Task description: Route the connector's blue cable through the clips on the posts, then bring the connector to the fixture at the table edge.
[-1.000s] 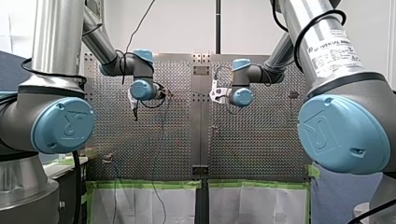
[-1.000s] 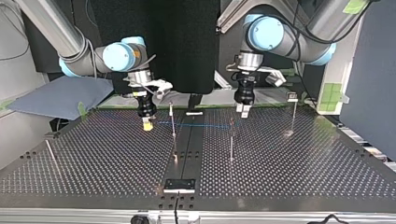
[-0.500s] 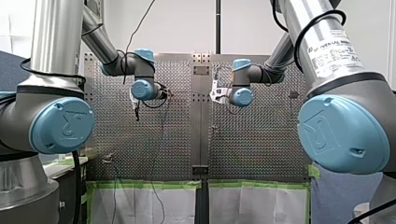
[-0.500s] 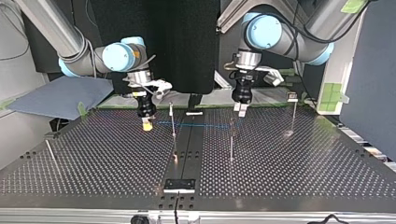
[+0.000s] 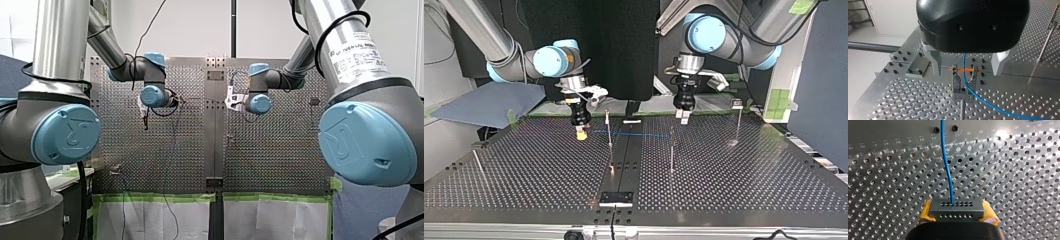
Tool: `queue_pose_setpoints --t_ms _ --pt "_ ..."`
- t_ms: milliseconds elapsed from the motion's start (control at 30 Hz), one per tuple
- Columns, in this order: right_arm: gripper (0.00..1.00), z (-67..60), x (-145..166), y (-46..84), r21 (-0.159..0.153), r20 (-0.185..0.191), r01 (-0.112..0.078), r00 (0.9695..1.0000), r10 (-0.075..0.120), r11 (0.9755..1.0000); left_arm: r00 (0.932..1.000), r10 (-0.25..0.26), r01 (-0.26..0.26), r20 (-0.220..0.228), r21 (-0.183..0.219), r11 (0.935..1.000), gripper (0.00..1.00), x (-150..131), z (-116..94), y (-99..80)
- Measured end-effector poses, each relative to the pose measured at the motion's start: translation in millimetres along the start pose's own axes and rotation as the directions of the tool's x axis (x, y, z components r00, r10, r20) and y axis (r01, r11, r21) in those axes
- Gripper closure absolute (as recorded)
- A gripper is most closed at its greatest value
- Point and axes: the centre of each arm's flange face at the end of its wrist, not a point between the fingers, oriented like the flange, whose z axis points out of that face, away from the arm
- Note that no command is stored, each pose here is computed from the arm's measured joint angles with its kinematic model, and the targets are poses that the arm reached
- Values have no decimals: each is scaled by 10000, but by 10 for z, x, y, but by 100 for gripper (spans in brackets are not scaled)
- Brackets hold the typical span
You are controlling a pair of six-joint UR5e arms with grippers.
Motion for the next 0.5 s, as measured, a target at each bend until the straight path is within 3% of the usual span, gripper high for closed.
queue_pose_setpoints --t_ms 300,500 --pt "100 -6 -6 -3 -2 54 1 10000 -1 10000 9998 186 -189 -121 -261 9995 0 9 -27 8" --pt "100 -10 -10 0 -8 97 2 10000 -2 10000 9988 491 -493 -49 -449 9978 0 -5 -81 -104"
